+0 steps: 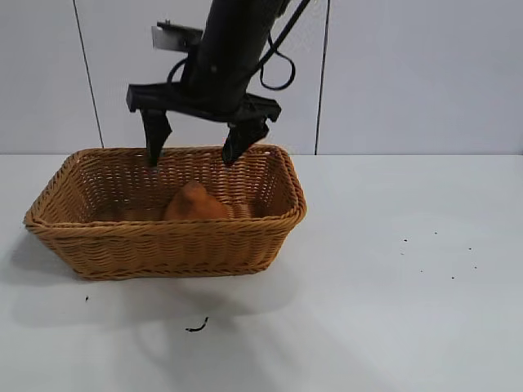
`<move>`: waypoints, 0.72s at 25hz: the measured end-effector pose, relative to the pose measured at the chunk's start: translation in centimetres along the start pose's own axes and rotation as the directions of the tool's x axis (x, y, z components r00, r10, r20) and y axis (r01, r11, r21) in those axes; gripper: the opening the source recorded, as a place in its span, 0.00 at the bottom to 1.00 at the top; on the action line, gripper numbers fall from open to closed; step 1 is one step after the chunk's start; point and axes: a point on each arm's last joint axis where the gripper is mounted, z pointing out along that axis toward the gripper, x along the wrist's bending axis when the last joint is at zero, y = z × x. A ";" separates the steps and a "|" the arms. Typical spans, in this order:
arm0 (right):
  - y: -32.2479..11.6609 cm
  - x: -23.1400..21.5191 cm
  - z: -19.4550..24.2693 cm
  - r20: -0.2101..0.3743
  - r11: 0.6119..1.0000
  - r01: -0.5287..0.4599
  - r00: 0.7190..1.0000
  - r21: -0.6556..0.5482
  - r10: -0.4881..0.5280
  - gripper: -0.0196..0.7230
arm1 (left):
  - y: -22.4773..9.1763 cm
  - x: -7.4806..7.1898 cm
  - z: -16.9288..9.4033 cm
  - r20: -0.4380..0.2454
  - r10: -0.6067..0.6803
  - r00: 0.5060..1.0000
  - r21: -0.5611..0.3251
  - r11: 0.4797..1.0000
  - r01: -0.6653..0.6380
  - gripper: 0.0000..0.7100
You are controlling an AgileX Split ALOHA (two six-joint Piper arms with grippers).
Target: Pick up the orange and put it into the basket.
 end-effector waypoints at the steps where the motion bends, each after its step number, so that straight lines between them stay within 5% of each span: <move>1: 0.4 0.0 -0.9 0.020 1.000 0.004 1.000 -0.006 -0.004 0.89 | 0.0 0.0 0.0 0.000 0.000 1.000 0.000 1.000 0.000 0.94; 5: 1.5 -1.1 -3.6 0.150 0.999 0.017 0.989 -0.046 -0.010 0.89 | 0.0 0.0 0.0 0.000 0.000 1.000 0.000 1.000 0.000 0.94; 13: 2.2 -7.2 -5.3 0.220 0.993 -0.092 0.970 -0.078 0.107 0.89 | 0.0 0.0 0.0 0.000 0.000 1.000 0.000 1.000 0.000 0.94; 18: 1.7 -14.9 -6.7 0.280 0.969 -0.220 0.929 -0.110 0.242 0.89 | 0.0 0.0 0.0 0.000 0.000 1.000 0.000 1.000 0.000 0.94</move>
